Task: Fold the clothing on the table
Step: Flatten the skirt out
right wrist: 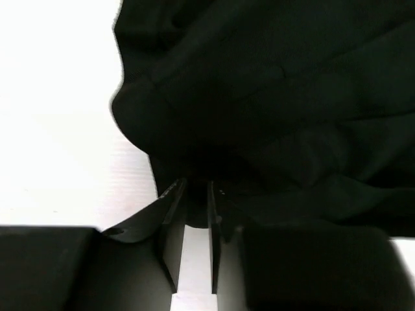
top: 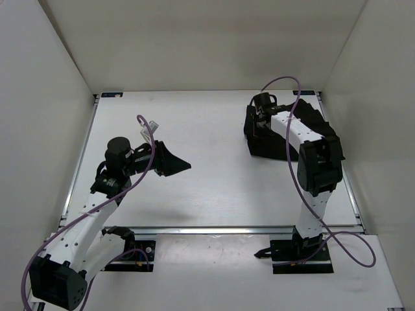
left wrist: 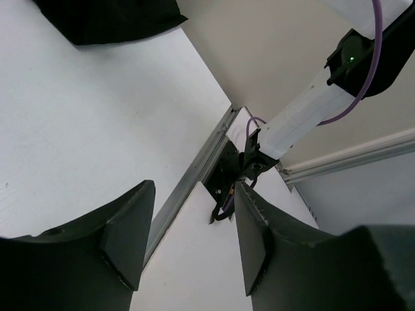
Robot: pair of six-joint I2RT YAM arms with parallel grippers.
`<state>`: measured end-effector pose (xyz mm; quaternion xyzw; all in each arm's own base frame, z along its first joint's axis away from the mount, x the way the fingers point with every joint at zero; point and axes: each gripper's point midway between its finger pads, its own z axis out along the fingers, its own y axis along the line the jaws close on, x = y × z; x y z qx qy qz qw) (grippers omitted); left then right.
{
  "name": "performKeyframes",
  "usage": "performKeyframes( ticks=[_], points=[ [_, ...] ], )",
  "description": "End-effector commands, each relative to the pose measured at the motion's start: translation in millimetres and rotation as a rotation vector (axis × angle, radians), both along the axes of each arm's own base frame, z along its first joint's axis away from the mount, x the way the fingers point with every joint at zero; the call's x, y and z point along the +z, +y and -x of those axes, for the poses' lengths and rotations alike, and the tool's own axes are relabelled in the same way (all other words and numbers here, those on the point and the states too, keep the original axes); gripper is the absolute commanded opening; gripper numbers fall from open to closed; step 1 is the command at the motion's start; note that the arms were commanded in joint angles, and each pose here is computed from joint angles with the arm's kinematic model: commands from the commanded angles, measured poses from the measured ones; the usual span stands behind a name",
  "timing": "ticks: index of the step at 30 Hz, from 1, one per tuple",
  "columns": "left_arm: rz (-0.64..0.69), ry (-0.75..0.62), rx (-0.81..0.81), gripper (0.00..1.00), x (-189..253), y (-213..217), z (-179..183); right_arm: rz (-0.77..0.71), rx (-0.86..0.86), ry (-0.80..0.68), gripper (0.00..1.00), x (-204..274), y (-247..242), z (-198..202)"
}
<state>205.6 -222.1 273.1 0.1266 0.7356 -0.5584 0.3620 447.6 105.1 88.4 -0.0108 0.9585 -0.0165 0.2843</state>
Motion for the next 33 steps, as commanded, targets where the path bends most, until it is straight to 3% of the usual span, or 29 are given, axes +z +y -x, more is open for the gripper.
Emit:
performKeyframes(
  ticks=[1, 3, 5, 7, 10, 13, 14, 15, 18, 24, 26, 27, 28, 29, 31, 33],
  points=[
    [-0.029, -0.031, 0.02, 0.63, -3, 4, -5, 0.069, -0.054, 0.038, 0.17, 9, -14, 11],
    [-0.056, -0.022, 0.033, 0.73, -10, 5, -8, 0.059, -0.049, -0.007, 0.36, 18, -11, 22],
    [-0.069, -0.004, 0.03, 0.76, -15, 5, -5, 0.051, -0.061, -0.027, 0.45, 17, -12, 24],
    [-0.069, 0.003, 0.041, 0.62, -17, 7, -5, 0.043, -0.075, -0.002, 0.48, 3, -19, 27],
    [-0.049, 0.012, 0.04, 0.54, -19, 7, 0, 0.038, -0.08, 0.046, 0.49, -18, -25, 28],
    [-0.059, 0.04, 0.064, 0.64, -29, 11, 0, 0.04, -0.051, 0.066, 0.35, -28, -24, 32],
    [-0.079, 0.036, 0.074, 0.65, -31, 13, -1, 0.049, -0.06, 0.046, 0.12, -22, -27, 31],
    [-0.092, 0.017, 0.072, 0.63, -30, 13, -1, 0.061, -0.048, 0.041, 0.0, -19, -25, 36],
    [-0.111, 0.017, 0.055, 0.27, -29, 11, 0, 0.056, -0.047, 0.014, 0.0, 6, -19, 53],
    [-0.228, -0.049, 0.054, 0.15, -23, -7, -20, -0.083, -0.133, 0.022, 0.0, 26, -15, 139],
    [-0.274, -0.061, 0.063, 0.1, -25, -17, -31, -0.023, -0.204, 0.098, 0.0, 14, -35, 183],
    [-0.308, -0.059, 0.064, 0.14, -30, -26, -38, -0.033, -0.237, 0.088, 0.0, 18, -40, 193],
    [-0.327, -0.055, 0.046, 0.39, -35, -37, -43, -0.03, -0.255, 0.119, 0.0, 9, -46, 207],
    [-0.349, -0.049, 0.057, 0.49, -41, -38, -49, -0.066, -0.261, 0.122, 0.01, 7, -49, 216],
    [-0.405, -0.005, 0.058, 0.6, -64, -54, -65, -0.125, -0.29, 0.114, 0.0, 6, -58, 225],
    [-0.48, 0.078, 0.074, 0.62, -94, -61, -74, -0.156, -0.308, 0.071, 0.0, 13, -66, 226]
  ],
)
